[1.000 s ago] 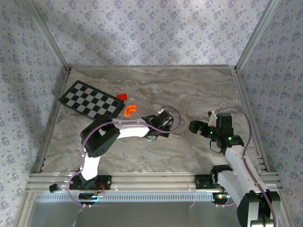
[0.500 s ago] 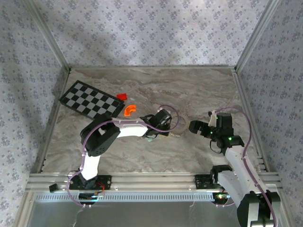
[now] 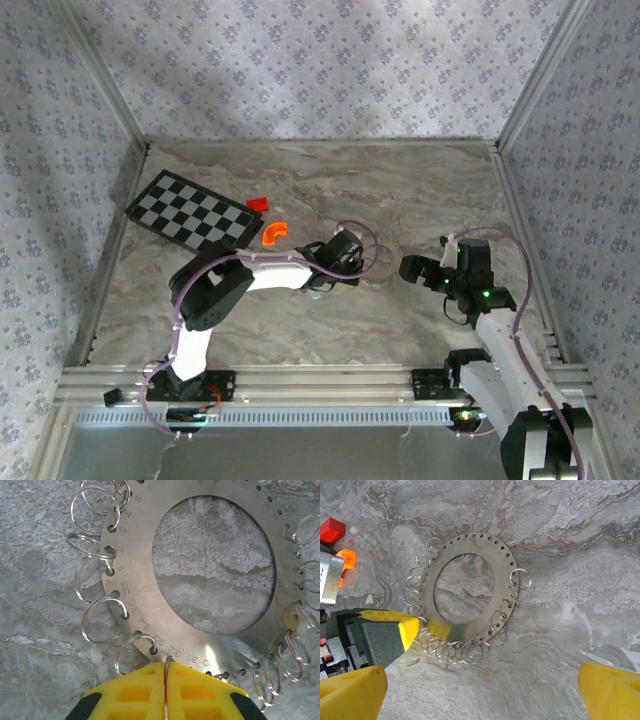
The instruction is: Put the keys on the keyring
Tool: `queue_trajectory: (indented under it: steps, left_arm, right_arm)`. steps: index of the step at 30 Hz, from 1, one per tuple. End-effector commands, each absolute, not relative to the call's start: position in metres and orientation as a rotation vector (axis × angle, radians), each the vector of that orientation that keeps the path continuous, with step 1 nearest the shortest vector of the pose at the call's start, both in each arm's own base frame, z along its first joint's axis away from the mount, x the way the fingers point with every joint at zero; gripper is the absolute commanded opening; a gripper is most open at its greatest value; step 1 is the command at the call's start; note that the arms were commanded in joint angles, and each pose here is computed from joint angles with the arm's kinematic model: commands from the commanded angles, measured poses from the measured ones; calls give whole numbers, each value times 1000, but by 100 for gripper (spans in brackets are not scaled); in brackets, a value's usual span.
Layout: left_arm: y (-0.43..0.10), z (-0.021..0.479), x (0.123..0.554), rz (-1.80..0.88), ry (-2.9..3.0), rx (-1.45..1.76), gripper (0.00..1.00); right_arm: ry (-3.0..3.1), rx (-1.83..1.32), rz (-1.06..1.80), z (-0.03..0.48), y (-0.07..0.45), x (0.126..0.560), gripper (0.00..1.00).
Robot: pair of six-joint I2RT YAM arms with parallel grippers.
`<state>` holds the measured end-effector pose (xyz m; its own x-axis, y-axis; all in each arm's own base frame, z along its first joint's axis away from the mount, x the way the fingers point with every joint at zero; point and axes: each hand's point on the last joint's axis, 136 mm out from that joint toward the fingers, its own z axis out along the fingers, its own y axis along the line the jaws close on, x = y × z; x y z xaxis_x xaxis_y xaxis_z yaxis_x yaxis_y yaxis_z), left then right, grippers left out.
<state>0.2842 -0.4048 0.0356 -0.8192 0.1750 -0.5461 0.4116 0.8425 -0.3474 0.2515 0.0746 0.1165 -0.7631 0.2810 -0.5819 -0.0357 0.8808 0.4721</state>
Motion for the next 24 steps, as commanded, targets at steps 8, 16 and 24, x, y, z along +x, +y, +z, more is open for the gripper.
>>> queue_trajectory:
  steps: [8,16,24]
  left_arm:
    - [-394,47,282,-636,2504,421,0]
    - [-388,91,278,-659,2366,512,0]
    - [-381,147,264,-671,2163,703,0]
  right_arm:
    - [2355,155,604,128,73,252,100]
    - [2324,136,629,143,77,250,100]
    - [2214,-12,713,179,103,243,100]
